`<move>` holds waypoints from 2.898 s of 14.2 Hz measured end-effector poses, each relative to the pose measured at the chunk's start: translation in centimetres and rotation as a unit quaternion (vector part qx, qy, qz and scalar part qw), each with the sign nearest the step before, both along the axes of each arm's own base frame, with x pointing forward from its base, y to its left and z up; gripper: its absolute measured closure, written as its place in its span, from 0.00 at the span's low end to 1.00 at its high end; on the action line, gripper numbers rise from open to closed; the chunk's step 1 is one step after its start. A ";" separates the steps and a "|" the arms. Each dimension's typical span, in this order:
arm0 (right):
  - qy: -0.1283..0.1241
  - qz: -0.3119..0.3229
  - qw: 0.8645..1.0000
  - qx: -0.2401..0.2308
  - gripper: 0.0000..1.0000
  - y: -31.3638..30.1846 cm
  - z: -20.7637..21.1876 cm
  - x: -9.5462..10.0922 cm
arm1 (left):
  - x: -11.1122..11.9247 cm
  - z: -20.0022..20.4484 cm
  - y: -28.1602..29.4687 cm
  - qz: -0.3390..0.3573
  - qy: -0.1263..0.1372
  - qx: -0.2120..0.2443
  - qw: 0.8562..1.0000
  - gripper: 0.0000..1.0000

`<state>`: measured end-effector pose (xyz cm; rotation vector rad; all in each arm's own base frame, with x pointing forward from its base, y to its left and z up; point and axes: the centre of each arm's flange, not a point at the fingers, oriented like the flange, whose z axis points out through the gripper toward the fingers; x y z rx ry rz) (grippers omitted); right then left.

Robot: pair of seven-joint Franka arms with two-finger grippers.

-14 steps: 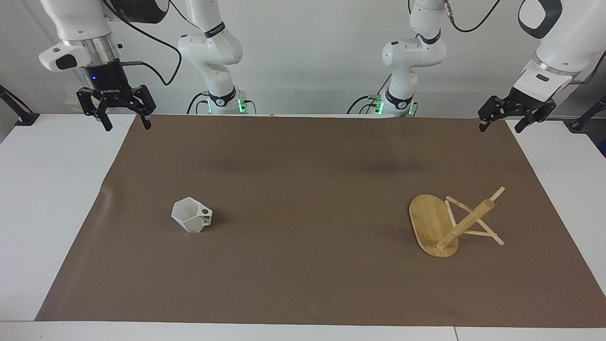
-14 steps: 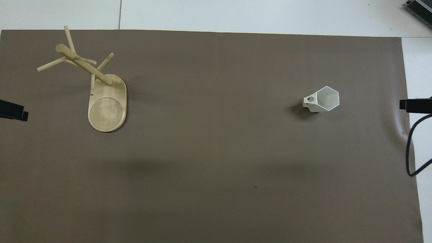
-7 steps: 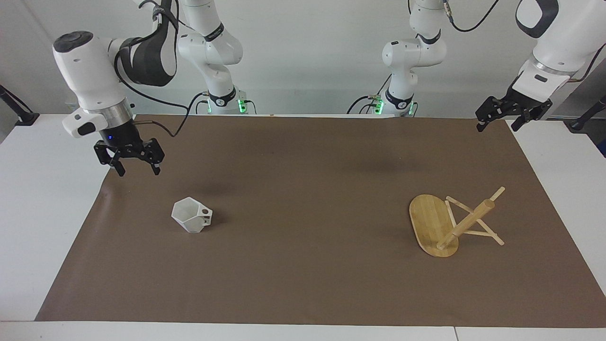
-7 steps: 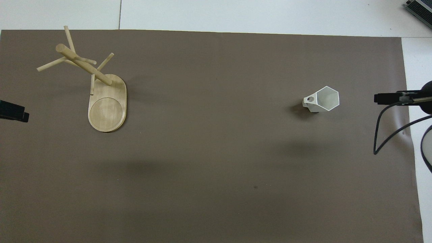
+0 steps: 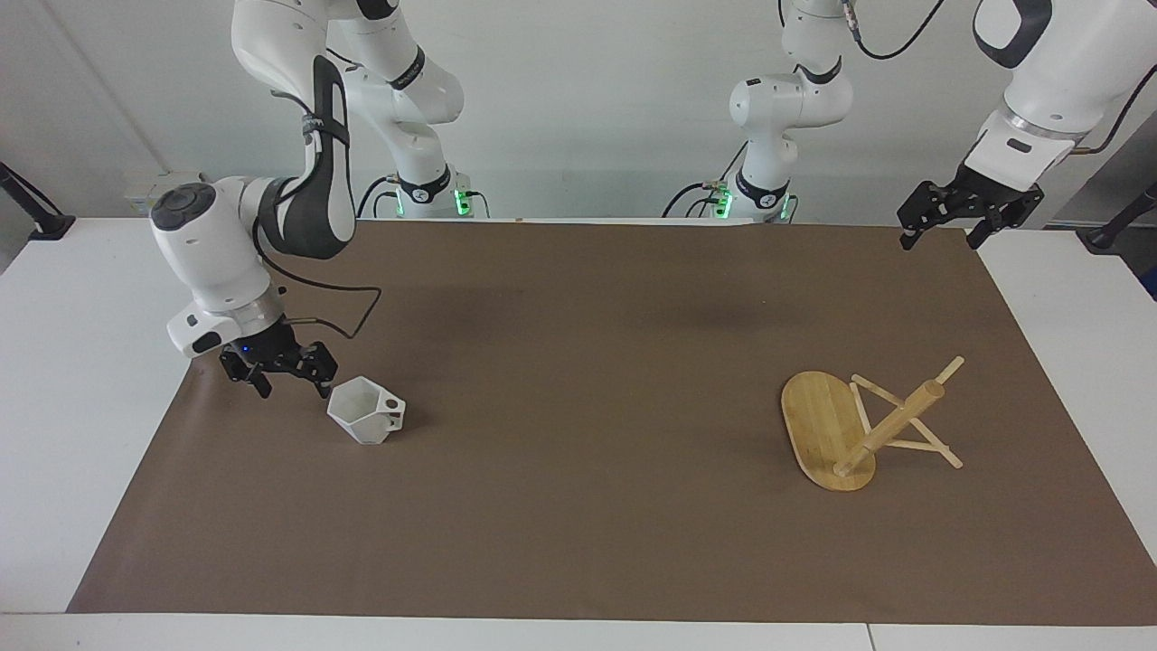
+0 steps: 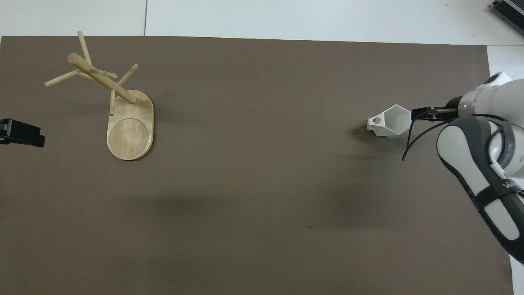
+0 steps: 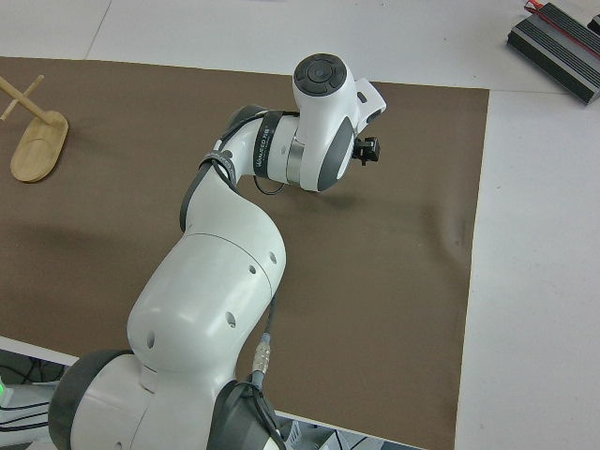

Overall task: Hang cup on rack
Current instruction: 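Reach the right gripper to the white mug and grasp its rim, then lift the white mug with the right gripper toward the mug tree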

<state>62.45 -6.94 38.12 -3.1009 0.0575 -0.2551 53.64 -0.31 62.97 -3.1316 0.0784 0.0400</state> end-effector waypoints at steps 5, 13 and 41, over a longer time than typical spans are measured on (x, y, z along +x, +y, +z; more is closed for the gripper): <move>0.001 -0.008 1.000 0.010 0.04 2.4 -0.3 0.3 | 0.0 0.0 0.0 0.000 0.000 0.000 1.000 0.00; 0.005 -0.029 0.999 0.014 0.50 2.4 -0.6 0.1 | 0.0 0.0 0.0 0.000 0.000 0.000 1.000 0.00; 0.037 0.080 0.938 0.334 0.97 31.4 19.0 -3.5 | -0.7 -0.3 0.5 -0.009 0.019 -0.005 1.000 0.00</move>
